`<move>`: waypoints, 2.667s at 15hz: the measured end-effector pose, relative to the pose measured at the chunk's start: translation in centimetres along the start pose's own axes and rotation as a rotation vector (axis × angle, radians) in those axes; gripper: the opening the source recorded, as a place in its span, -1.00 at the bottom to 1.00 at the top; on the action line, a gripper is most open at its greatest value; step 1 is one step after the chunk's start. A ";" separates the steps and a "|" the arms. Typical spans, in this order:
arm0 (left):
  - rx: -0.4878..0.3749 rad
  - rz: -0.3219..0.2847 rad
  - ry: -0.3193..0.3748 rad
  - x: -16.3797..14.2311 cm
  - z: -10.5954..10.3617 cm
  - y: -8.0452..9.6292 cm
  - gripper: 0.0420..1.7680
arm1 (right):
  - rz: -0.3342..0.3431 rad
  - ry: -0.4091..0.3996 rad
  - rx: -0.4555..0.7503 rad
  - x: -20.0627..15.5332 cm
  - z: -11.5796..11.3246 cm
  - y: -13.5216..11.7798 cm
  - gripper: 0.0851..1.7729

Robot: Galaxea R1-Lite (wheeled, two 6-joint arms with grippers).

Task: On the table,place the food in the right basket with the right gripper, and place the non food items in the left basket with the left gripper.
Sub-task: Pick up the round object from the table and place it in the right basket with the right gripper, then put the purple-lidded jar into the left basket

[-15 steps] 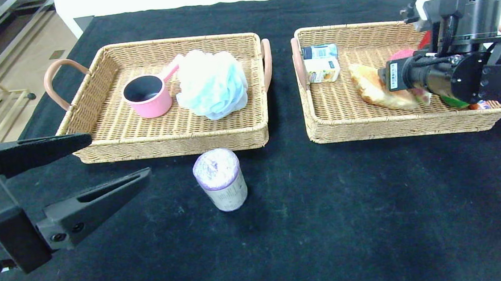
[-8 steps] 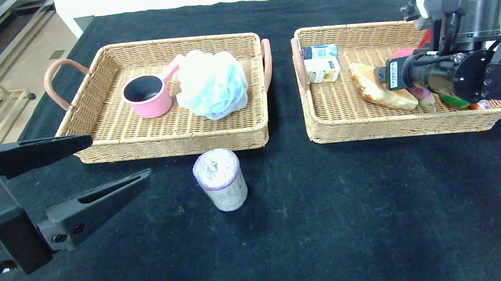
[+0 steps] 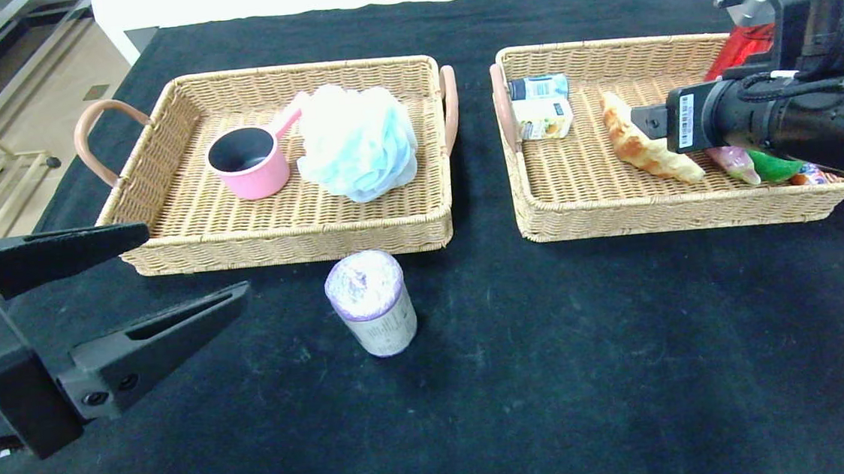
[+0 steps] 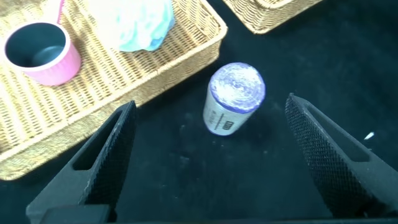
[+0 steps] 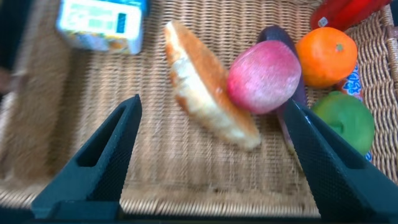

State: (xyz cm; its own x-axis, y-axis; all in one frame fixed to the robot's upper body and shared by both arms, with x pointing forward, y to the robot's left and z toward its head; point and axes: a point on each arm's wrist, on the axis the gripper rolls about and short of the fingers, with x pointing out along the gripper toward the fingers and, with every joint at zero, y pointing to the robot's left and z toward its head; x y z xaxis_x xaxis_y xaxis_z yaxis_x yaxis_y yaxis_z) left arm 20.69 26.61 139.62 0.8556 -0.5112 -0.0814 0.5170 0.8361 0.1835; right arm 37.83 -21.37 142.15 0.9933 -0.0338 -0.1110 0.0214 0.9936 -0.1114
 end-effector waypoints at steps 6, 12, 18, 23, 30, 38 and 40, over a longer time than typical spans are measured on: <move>0.013 0.017 0.020 0.2 -0.4 0.0 0.94 | 0.154 0.039 -0.043 -6.0 -2.1 1.6 0.90; 0.002 -0.059 0.036 0.5 -1.3 -0.4 0.94 | 0.431 0.085 -0.033 -8.7 -4.6 1.0 0.91; -0.001 -0.057 0.084 1.4 -1.9 -0.5 0.94 | 0.634 0.054 -0.049 -11.2 -8.7 -1.3 0.91; 0.005 0.033 0.103 1.8 -1.5 -0.5 0.94 | 0.644 0.069 -0.051 -11.9 -10.2 -1.8 0.91; -0.173 0.046 0.318 3.4 2.5 -2.1 0.94 | 0.630 0.048 -0.035 -12.4 -10.0 -2.4 0.91; -0.242 0.154 0.469 10.4 2.2 -4.8 0.94 | 0.628 -0.012 -0.021 -13.6 -9.1 -3.2 0.91; -0.216 0.165 0.478 11.1 2.1 -5.7 0.94 | 0.627 -0.019 -0.021 -13.7 -9.0 -3.3 0.91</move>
State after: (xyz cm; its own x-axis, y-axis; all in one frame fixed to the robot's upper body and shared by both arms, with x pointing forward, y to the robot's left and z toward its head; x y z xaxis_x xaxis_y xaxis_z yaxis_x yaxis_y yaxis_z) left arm 27.16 15.79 139.69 0.8161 -0.2643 -0.5139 0.3251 0.9452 0.0301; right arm 23.13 -25.20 135.11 0.8178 0.5572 -0.1441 -0.5683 0.8213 -0.0496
